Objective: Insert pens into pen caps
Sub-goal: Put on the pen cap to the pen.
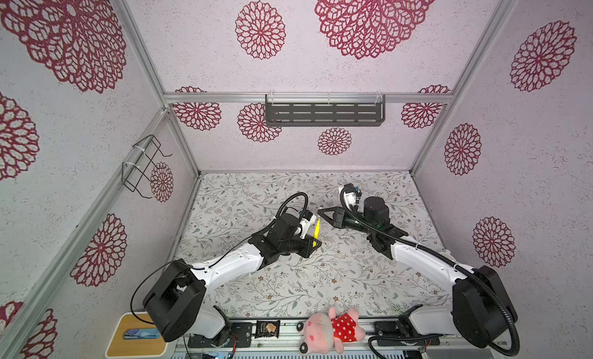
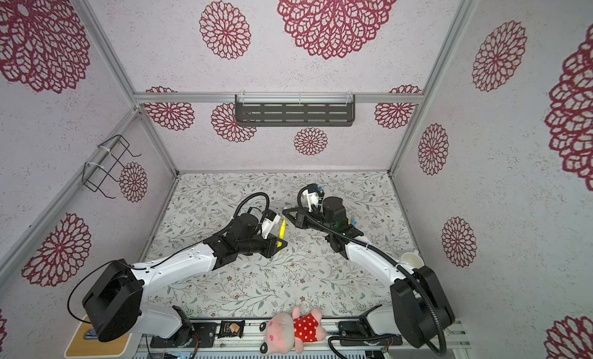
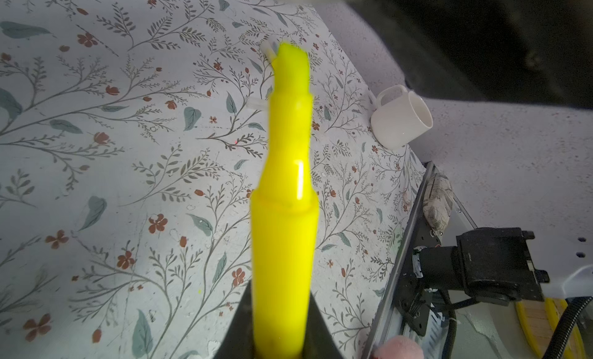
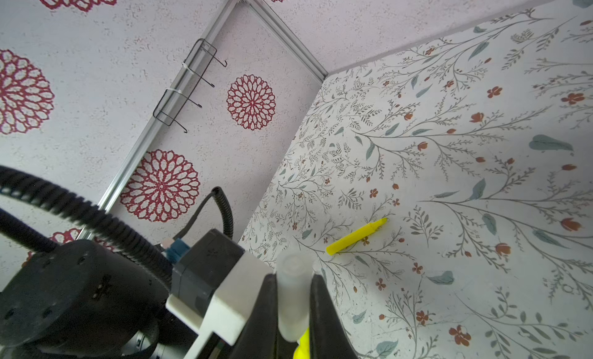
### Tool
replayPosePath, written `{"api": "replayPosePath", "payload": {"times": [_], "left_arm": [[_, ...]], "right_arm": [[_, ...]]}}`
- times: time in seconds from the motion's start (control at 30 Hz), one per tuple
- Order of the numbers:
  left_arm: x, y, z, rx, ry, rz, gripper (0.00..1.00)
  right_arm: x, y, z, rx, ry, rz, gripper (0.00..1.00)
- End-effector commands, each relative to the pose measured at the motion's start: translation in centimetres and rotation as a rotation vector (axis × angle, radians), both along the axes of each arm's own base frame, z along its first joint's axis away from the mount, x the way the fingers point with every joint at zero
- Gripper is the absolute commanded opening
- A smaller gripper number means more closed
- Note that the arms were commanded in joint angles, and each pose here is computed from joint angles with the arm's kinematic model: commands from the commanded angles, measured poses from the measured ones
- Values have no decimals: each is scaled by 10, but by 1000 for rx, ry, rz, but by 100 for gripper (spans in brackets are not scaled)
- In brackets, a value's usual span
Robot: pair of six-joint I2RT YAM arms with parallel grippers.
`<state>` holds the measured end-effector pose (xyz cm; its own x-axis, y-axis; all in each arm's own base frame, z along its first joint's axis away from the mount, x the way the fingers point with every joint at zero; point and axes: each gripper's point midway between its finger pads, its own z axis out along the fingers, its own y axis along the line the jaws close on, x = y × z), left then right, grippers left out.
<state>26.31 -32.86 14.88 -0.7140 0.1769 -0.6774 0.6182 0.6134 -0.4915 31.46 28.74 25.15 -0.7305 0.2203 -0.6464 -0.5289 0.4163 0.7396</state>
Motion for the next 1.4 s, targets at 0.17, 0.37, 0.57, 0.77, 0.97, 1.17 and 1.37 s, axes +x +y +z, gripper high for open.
{"api": "replayPosePath", "payload": {"times": [0.17,0.37,0.57,0.77,0.97,1.17,1.37], "left_arm": [[-2,0,13,-11,-45,-10,0],[-2,0,14,-14,-47,-12,0],[-2,0,15,-17,-48,-11,0],[-2,0,15,-17,-49,-11,0],[-2,1,17,-18,-54,-7,0],[-2,0,17,-18,-55,-11,0],[0,1,15,-15,-52,-9,0]], "right_arm": [[-2,3,14,10,-74,24,0],[-2,3,12,3,-72,20,0],[-5,5,13,1,-81,34,0],[-5,6,9,-5,-77,39,0],[-4,7,9,-7,-79,42,0],[-5,7,6,-13,-76,44,0],[-8,7,11,-8,-92,50,0]]}}
